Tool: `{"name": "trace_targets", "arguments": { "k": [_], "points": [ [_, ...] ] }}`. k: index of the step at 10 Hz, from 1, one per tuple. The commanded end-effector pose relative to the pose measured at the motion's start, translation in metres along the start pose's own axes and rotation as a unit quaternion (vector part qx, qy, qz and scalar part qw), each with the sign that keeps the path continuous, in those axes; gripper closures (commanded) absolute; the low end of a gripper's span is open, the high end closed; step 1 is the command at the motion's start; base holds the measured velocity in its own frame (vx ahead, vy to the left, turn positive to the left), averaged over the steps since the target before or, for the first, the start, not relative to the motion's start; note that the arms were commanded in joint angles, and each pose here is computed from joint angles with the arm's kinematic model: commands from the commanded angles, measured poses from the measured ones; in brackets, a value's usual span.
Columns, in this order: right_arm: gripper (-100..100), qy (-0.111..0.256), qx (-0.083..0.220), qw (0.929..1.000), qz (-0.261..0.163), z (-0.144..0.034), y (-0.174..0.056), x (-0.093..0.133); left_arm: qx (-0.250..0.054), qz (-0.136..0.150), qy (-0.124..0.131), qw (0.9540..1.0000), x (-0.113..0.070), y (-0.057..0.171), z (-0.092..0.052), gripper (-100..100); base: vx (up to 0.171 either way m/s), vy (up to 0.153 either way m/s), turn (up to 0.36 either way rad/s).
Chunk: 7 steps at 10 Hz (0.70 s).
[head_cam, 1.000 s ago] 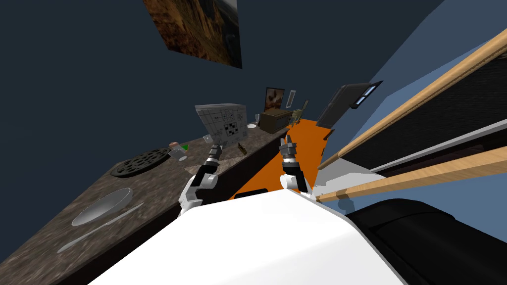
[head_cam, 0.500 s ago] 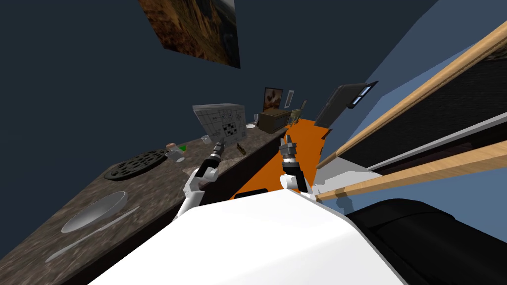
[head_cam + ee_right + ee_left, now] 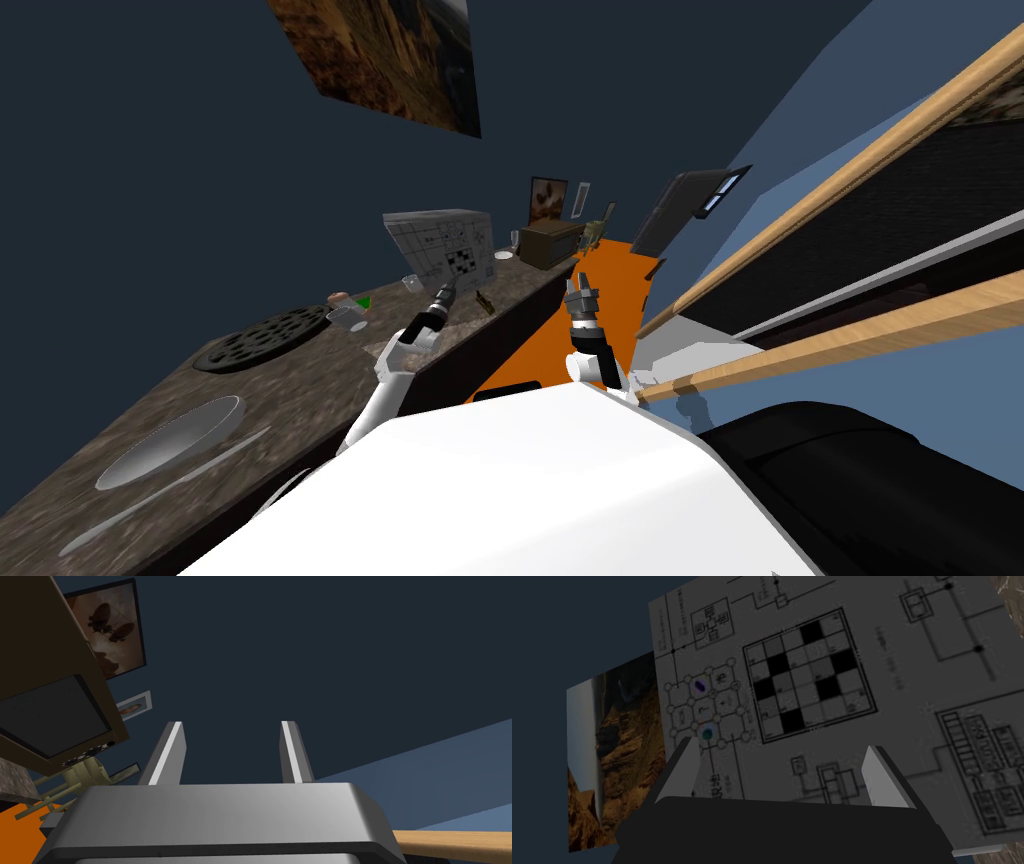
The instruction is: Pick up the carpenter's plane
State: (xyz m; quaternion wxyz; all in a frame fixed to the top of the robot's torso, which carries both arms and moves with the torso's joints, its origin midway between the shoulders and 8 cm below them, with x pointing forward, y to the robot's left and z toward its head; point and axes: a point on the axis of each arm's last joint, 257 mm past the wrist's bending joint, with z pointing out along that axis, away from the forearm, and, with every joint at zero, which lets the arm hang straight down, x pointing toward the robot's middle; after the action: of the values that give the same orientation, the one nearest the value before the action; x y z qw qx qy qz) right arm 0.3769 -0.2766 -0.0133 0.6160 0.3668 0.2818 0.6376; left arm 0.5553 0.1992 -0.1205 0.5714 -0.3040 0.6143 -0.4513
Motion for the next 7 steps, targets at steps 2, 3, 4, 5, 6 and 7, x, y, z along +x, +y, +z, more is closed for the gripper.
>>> {"name": "trace_targets", "arguments": {
  "k": [2,3,4,5,6,7],
  "points": [
    [0,0.000,0.000,1.0000,0.000,0.000,0.000,0.000,-0.019,0.011,0.009,0.9997,0.002,0.004,0.010,-100,0.004,-0.001,-0.016],
    [0,0.000,0.000,1.0000,0.000,0.000,0.000,0.000,-0.039,0.027,0.018,0.9987,0.001,0.014,0.022,-100,0.008,-0.003,-0.064],
    [0,0.000,0.000,1.0000,0.000,0.000,0.000,0.000,-0.045,0.029,0.020,0.9984,0.002,0.014,0.025,-100,0.008,-0.002,-0.053],
    [0,0.000,0.000,1.0000,0.000,0.000,0.000,0.000,-0.063,0.043,0.028,0.9967,0.000,0.023,0.033,-100,0.012,-0.004,-0.076],
    [0,0.000,0.000,1.0000,0.000,0.000,0.000,0.000,-0.072,0.045,0.031,0.9959,0.000,0.023,0.038,-100,0.010,-0.001,-0.043],
    [0,0.000,0.000,1.0000,0.000,0.000,0.000,0.000,-0.089,0.059,0.038,0.9936,-0.002,0.032,0.044,-100,0.011,-0.001,-0.097]
  ]
}}
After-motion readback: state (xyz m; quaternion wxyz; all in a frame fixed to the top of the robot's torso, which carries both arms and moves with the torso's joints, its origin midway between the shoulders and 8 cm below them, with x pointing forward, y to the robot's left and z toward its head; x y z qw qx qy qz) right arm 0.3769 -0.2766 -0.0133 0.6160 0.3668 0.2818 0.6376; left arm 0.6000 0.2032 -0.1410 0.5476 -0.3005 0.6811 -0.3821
